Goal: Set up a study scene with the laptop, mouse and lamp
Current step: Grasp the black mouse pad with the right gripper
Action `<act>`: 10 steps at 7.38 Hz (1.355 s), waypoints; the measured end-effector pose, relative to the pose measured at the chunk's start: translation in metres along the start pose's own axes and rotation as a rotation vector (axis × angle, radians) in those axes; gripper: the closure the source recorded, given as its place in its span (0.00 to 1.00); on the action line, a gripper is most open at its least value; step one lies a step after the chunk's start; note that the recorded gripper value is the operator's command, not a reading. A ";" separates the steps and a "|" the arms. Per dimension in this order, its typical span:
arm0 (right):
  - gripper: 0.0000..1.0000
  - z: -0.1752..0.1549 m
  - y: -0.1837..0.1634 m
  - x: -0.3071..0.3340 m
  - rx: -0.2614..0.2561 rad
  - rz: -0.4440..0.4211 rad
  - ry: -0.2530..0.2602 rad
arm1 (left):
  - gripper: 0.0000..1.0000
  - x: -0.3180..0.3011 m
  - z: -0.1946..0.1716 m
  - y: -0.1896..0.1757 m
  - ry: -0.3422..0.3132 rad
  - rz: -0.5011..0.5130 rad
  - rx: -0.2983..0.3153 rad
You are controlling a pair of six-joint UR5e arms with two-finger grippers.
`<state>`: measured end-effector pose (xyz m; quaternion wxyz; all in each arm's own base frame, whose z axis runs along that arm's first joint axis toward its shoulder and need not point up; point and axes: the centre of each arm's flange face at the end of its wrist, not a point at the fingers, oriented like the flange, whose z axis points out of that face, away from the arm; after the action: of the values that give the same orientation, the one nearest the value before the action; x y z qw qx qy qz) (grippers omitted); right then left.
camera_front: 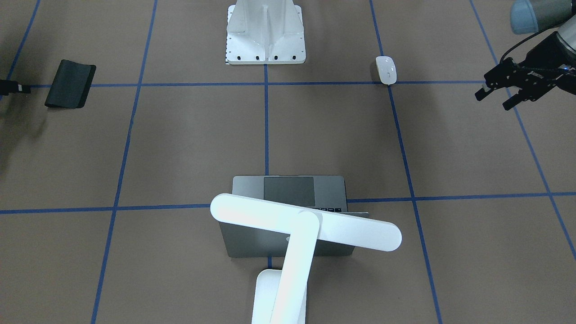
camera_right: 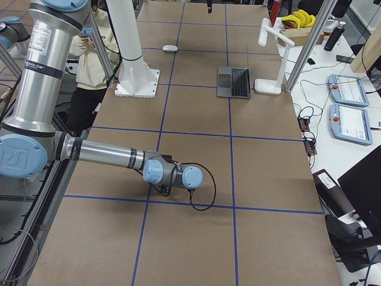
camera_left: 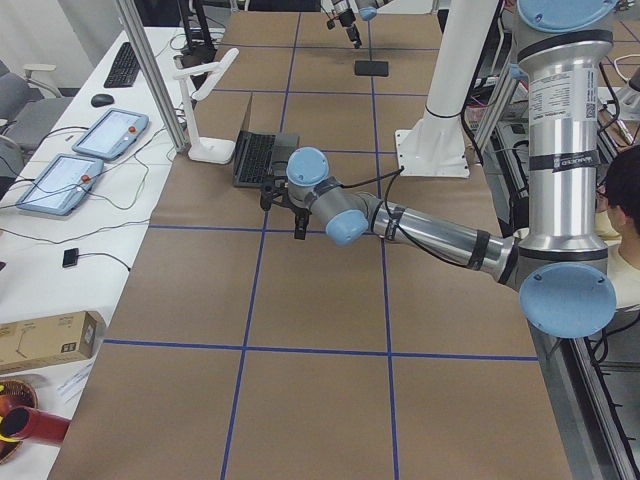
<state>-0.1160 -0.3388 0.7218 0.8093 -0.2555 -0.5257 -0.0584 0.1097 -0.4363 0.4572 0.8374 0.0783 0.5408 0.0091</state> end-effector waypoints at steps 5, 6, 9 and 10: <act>0.00 0.050 -0.010 -0.035 -0.127 -0.079 0.039 | 0.00 -0.018 -0.003 0.020 0.001 0.047 0.001; 0.00 0.057 -0.012 -0.041 -0.143 -0.093 0.046 | 0.00 -0.018 -0.003 0.020 0.003 0.050 0.003; 0.01 0.063 -0.014 -0.055 -0.159 -0.114 0.051 | 0.00 -0.013 -0.011 0.026 0.008 0.058 0.012; 0.01 0.062 -0.016 -0.060 -0.157 -0.113 0.050 | 0.00 -0.012 -0.014 0.029 0.009 0.060 0.014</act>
<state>-0.1997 -0.3335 0.6941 0.7951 -0.2867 -0.5125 -0.1515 0.0940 -0.4075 0.4659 0.8338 0.1001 0.5420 0.0306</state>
